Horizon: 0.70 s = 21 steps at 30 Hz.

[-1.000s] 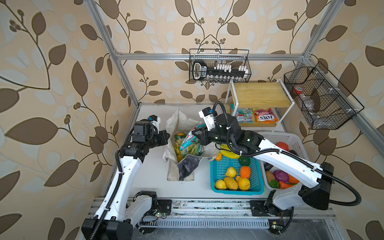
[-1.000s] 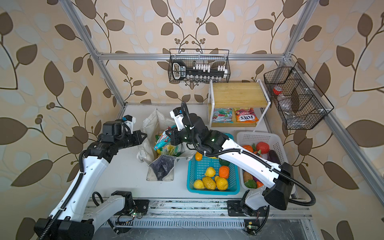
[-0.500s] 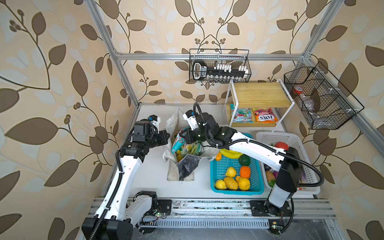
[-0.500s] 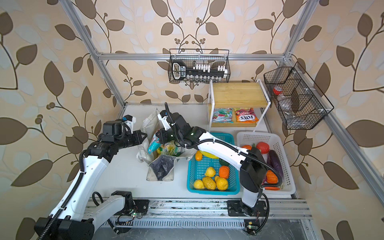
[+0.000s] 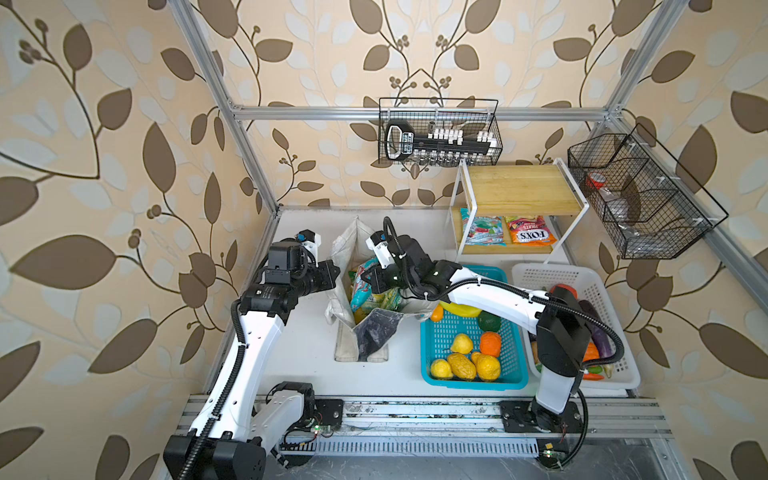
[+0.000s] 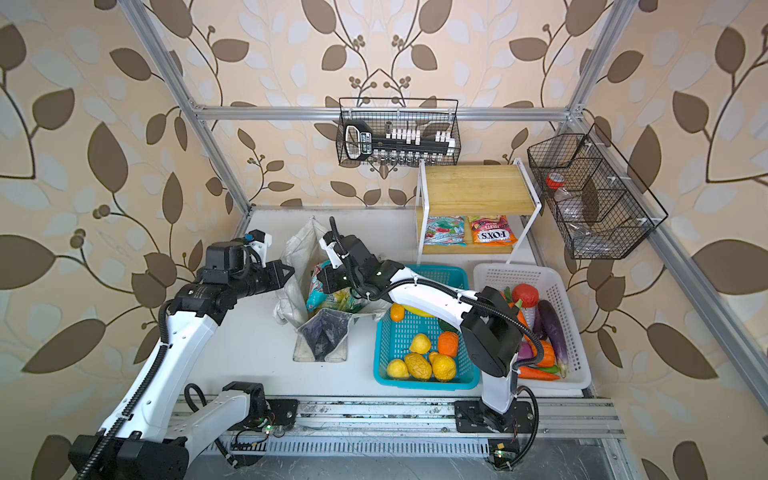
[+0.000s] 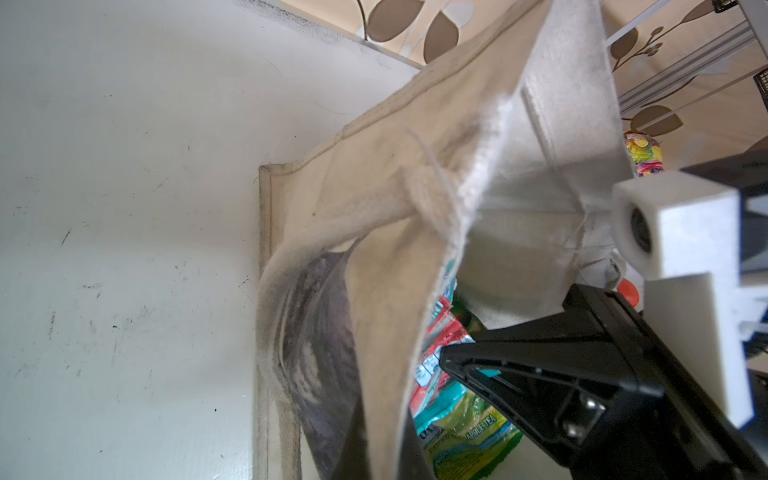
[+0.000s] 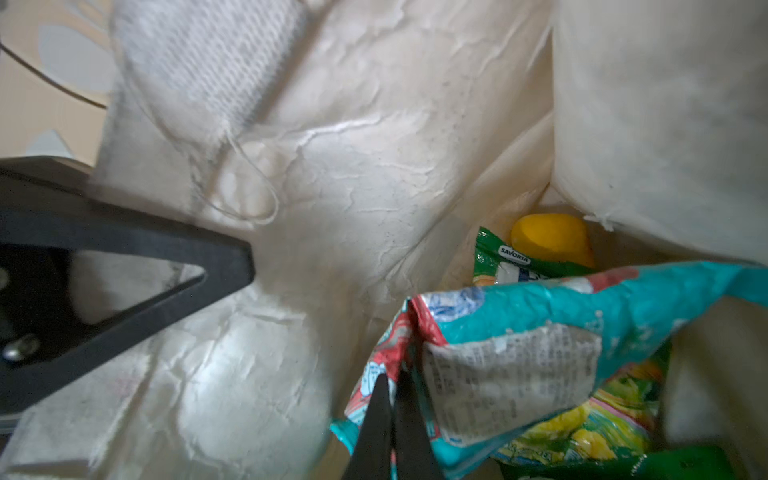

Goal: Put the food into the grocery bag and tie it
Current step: 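Lower the Mint Blossom bag into the tote bag and open the right gripper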

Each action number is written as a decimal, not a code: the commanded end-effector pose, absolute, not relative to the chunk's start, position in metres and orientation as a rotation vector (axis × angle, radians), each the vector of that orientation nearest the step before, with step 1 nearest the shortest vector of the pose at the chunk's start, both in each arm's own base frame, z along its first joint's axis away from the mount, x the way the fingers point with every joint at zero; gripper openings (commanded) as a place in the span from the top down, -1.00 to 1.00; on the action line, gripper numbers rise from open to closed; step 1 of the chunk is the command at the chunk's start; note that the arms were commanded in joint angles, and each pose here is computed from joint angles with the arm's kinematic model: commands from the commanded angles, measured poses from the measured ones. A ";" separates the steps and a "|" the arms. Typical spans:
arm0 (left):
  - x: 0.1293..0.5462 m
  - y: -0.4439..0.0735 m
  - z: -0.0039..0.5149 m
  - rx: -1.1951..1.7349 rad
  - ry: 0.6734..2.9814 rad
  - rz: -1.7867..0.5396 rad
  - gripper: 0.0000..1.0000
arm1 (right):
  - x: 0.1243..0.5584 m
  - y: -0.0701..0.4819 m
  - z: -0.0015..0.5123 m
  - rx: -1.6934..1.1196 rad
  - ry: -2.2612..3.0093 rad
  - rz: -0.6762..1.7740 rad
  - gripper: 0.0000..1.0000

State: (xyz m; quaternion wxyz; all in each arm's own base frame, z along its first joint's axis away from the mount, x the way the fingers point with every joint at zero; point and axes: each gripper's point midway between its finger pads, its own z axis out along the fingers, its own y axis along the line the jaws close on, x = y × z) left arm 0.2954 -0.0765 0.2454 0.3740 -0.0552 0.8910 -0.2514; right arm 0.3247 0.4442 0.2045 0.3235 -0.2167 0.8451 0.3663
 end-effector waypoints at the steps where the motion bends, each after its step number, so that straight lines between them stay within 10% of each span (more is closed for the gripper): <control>1: 0.298 -0.076 0.260 -0.125 2.232 -0.652 1.00 | 0.327 0.436 0.201 -0.559 2.204 0.886 1.00; 13: 0.297 -0.076 0.262 -0.121 2.225 -0.656 1.00 | 0.316 0.388 0.166 -0.602 2.340 0.522 1.00; 21: 0.297 -0.076 0.262 -0.123 2.228 -0.656 1.00 | 0.317 0.373 0.175 -0.589 2.339 0.459 0.37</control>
